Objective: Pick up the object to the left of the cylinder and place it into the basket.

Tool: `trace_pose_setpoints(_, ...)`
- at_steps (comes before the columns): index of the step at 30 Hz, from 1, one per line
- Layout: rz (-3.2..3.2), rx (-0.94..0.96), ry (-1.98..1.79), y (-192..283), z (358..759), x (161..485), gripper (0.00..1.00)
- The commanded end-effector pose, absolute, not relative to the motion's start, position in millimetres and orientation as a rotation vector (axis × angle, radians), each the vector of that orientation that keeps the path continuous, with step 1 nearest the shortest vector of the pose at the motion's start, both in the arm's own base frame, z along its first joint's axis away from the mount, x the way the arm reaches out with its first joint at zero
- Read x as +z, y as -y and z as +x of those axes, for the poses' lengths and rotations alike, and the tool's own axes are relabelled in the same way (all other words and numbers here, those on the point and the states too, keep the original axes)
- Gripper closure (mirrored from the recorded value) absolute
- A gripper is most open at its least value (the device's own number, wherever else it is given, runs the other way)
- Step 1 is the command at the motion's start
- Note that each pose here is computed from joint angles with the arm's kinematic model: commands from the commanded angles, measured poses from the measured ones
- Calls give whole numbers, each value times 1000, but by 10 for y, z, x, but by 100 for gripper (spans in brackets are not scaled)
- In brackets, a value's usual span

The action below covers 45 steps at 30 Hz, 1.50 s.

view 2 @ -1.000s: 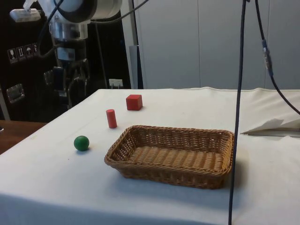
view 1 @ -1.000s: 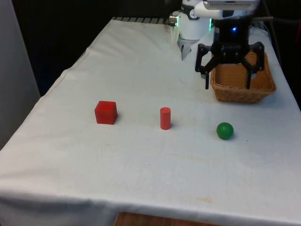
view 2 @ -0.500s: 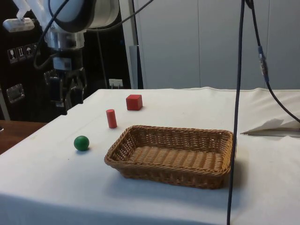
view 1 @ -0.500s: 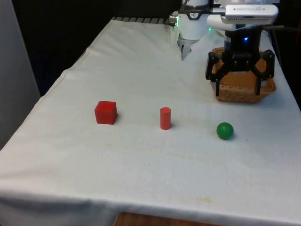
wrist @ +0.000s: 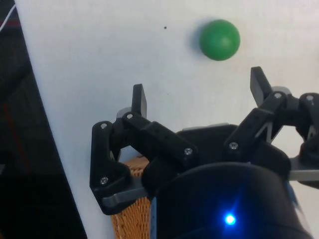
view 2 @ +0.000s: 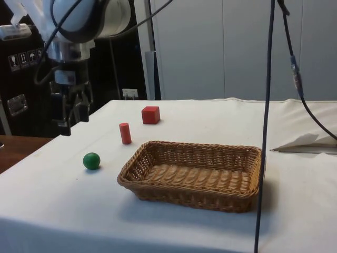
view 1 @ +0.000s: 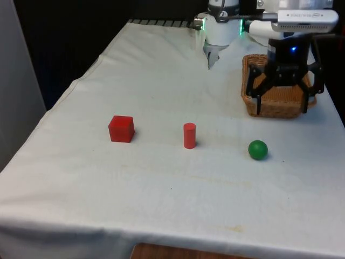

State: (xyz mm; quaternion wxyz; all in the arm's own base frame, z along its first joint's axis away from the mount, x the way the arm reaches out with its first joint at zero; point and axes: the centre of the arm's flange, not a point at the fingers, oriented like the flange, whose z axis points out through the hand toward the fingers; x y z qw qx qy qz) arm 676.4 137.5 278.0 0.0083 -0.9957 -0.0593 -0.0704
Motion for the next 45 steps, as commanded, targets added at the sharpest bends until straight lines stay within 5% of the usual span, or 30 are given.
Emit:
trace_pose_setpoints(1, -3115, -221, 184, -1401, 6773, 2749, 0)
trace_pose_setpoints(45, -3178, -221, 202, -1257, 6781, 2047, 0)
